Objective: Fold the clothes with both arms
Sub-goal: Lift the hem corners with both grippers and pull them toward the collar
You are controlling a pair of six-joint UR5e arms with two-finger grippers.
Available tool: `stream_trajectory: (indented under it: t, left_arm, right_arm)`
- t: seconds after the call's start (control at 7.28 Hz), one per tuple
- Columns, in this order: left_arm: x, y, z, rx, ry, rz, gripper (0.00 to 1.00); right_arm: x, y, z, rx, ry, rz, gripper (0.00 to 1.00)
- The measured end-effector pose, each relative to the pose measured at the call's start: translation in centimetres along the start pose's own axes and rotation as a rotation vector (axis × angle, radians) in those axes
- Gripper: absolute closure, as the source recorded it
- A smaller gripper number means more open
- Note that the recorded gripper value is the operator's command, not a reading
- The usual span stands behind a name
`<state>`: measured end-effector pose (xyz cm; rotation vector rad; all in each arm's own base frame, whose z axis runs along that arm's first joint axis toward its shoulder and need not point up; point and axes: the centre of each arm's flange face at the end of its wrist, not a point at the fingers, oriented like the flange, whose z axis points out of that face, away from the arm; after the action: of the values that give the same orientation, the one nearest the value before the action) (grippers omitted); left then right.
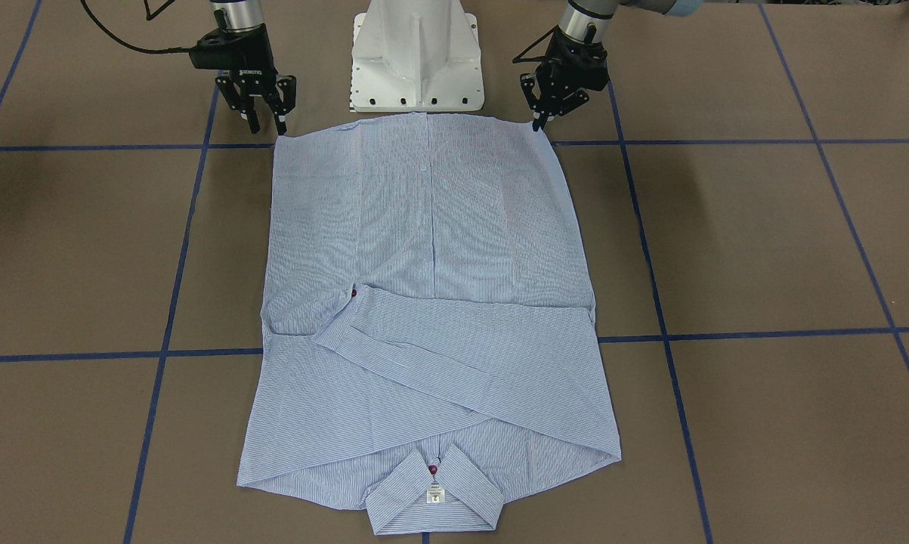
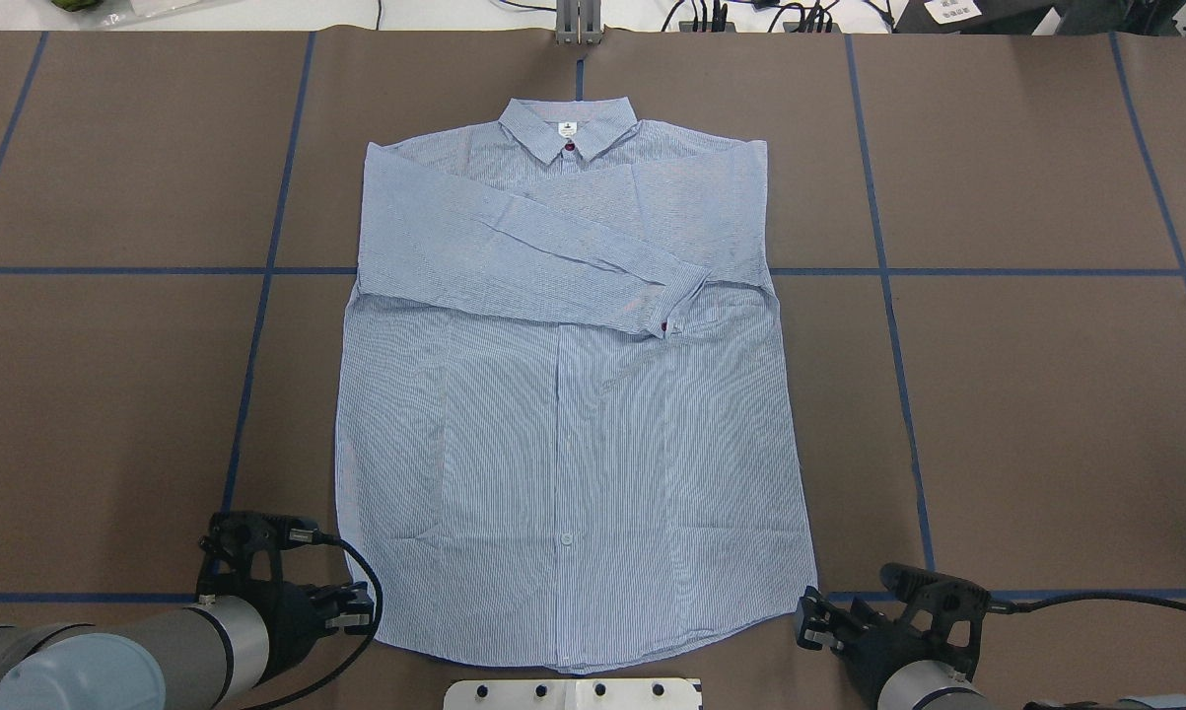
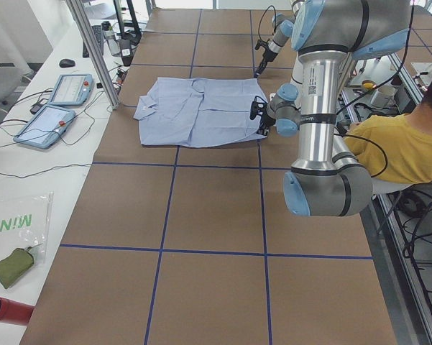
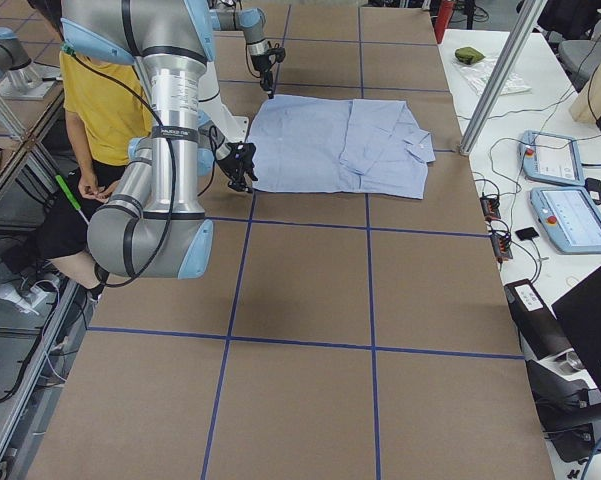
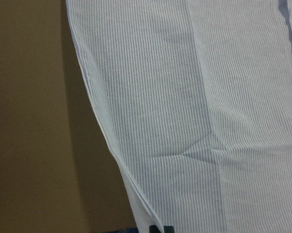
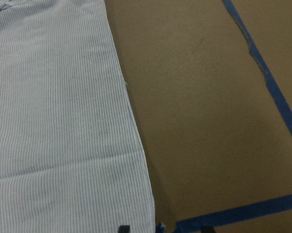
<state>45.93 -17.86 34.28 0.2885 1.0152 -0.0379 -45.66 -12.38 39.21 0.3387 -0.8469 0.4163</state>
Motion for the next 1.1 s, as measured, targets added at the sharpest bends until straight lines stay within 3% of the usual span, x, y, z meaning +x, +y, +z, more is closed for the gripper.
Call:
stream_trajectory:
  t: [0.41,0.55,1.1]
  left_arm:
    - [0.2,-0.1,-0.2,0.001,0.005,0.0,1.0]
    - [0.2,-0.1,-0.3,0.001,0.007,0.0,1.0]
    - [0.3,-0.1,-0.4,0.001,0.009,0.0,1.0]
  right_arm:
    - [-0.6,1.5,1.3,0.014,0.001,-0.007,0.66]
    - [-0.7,1.7,1.5,0.016,0.002,-0.008,1.0]
    - [-1.4,1.9,1.4,0.014,-0.006,-0.003,1.0]
